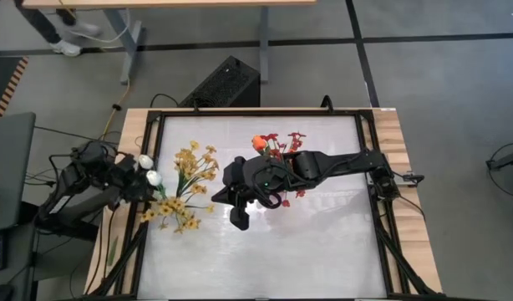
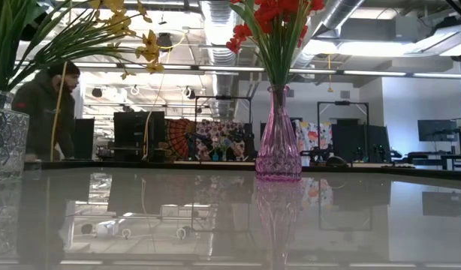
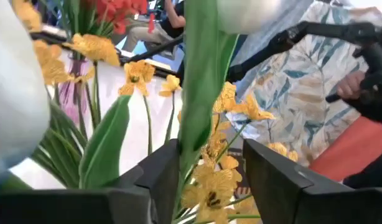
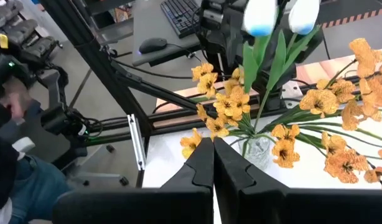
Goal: Sort flowers into vase by color
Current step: Put the white flower into the transparent vase, then return to Home Position
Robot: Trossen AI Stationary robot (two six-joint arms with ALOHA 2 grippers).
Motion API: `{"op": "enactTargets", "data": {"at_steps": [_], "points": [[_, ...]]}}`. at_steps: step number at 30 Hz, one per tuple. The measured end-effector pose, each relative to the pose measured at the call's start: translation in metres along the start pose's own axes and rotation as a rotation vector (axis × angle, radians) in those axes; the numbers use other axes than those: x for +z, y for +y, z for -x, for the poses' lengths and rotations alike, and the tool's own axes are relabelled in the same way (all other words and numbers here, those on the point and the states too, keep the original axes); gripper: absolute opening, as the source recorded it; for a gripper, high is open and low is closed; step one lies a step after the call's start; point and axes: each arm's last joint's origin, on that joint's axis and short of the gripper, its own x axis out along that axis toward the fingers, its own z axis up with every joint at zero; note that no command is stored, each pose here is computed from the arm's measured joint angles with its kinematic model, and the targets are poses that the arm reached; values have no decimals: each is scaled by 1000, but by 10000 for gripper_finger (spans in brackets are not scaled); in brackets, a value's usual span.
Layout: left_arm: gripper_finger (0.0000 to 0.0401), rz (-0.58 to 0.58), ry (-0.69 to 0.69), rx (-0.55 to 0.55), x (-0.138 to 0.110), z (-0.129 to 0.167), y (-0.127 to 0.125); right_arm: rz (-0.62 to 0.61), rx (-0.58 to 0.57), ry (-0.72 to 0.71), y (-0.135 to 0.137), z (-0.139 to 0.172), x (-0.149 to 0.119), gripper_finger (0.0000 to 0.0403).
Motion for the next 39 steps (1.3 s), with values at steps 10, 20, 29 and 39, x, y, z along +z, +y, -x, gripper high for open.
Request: {"op": "enactTargets", "data": {"at_steps": [10, 20, 29, 39], "points": [[174, 261, 115, -148, 1, -1, -5, -3, -36, 66, -13, 0, -3, 27], [174, 342, 178, -297, 8, 4, -17, -9, 25, 86, -23, 1, 1, 27], [174, 213, 58, -308, 34, 21, -50, 18, 49, 74, -14, 27, 9, 27], [131, 387, 154, -270, 20, 26, -53, 4, 72, 248, 48, 58, -25, 26]]}}
